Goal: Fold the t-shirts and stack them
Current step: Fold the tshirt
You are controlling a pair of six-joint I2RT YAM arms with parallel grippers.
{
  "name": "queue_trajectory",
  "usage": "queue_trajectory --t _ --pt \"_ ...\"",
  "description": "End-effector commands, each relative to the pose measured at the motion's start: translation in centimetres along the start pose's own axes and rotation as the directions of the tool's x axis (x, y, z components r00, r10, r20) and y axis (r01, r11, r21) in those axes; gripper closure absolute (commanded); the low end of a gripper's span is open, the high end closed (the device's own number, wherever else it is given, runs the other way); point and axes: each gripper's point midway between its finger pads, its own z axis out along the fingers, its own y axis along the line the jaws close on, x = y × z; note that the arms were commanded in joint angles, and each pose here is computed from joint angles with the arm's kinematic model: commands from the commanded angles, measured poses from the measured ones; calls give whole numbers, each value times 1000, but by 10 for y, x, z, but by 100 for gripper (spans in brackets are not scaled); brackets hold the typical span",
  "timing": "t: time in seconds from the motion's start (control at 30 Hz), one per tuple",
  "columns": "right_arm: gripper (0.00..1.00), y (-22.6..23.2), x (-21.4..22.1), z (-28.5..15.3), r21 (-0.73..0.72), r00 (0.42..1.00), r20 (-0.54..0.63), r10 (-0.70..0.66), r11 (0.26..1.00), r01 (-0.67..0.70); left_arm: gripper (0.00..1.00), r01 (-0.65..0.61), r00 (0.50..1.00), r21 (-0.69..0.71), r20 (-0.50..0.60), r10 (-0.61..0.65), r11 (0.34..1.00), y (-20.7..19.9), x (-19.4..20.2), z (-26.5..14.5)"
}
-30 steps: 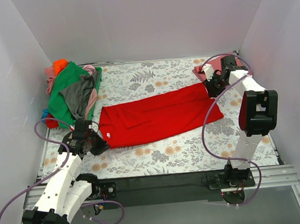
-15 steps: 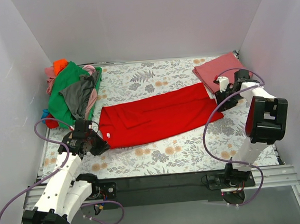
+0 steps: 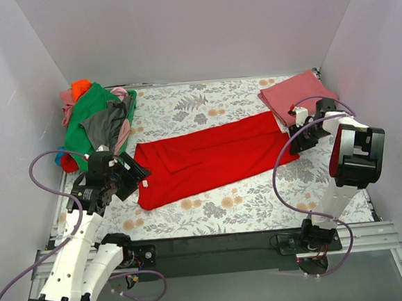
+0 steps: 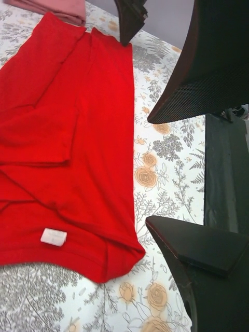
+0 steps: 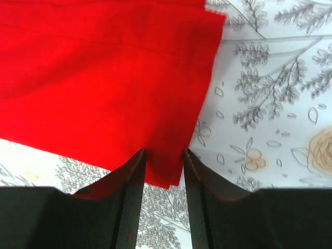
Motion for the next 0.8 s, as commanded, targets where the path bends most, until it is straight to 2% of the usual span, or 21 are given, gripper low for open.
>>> queue_trajectory --t 0.0,0.07,0.17,0.2,0.3,0.57,0.77 --pt "59 6 11 11 -49 999 -28 33 998 -34 29 -40 999 96 -2 40 995 -23 -7 0" --pt "61 7 12 12 -58 999 -34 36 998 -38 30 -51 999 106 -4 52 993 -25 -7 2" --pt "74 10 19 14 -75 997 -60 44 996 -49 30 -62 998 116 4 62 991 -26 -8 1" --pt "84 10 21 15 -79 997 -69 40 996 -45 30 -64 998 118 4 64 991 -26 -7 0" --pt "99 12 31 10 -75 993 -109 38 996 -46 30 -72 997 126 13 71 989 -27 -8 -1" --pt "99 9 83 -17 5 968 -252 -2 1000 3 31 -95 995 146 31 91 985 -34 -14 2" --pt "99 17 128 -33 9 939 -342 -31 999 36 31 -118 993 174 38 113 978 -45 -20 6"
